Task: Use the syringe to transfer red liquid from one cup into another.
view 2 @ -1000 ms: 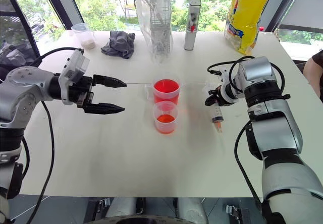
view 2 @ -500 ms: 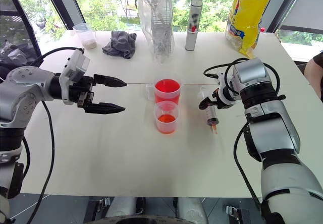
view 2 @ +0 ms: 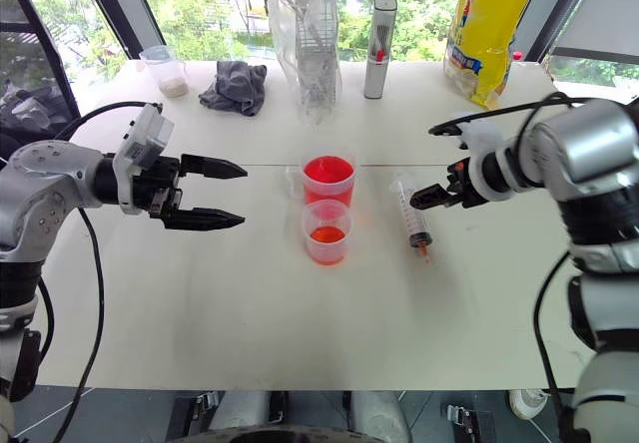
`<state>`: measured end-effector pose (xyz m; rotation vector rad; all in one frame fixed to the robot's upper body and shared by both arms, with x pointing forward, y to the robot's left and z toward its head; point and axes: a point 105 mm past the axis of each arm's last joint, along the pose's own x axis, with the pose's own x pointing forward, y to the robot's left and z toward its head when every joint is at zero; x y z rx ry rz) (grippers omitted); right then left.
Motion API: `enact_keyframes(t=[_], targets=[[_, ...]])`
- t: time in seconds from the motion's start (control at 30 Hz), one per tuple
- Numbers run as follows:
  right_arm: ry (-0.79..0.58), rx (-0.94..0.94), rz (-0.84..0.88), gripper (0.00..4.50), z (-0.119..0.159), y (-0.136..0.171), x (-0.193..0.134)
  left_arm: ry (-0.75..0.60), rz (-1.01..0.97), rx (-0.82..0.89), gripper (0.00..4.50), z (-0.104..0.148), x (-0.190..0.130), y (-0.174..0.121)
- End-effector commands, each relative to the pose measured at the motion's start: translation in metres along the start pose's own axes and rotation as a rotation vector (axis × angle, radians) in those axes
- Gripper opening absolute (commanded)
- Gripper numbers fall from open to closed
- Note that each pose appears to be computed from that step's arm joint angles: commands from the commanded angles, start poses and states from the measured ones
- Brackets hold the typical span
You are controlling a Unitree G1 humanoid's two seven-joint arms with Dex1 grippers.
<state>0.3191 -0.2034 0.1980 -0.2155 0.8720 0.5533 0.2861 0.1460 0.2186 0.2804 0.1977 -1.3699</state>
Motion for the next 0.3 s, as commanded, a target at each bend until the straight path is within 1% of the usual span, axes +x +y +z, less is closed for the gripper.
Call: enact_keyframes(t=[0.03,0.17,0.3], targets=[[-0.168,-0.182,0.12,4.42,0.016,0.035,-0.037,-0.003,0.051,0.043,4.5,0.007,-0.01,0.0],[-0.242,-0.333,0.192,4.42,0.005,0.056,-0.059,0.003,0.089,0.029,4.5,0.005,-0.017,0.001],[-0.287,-0.366,0.221,4.42,-0.003,0.063,-0.069,0.004,0.104,0.013,4.5,0.005,-0.022,0.001]])
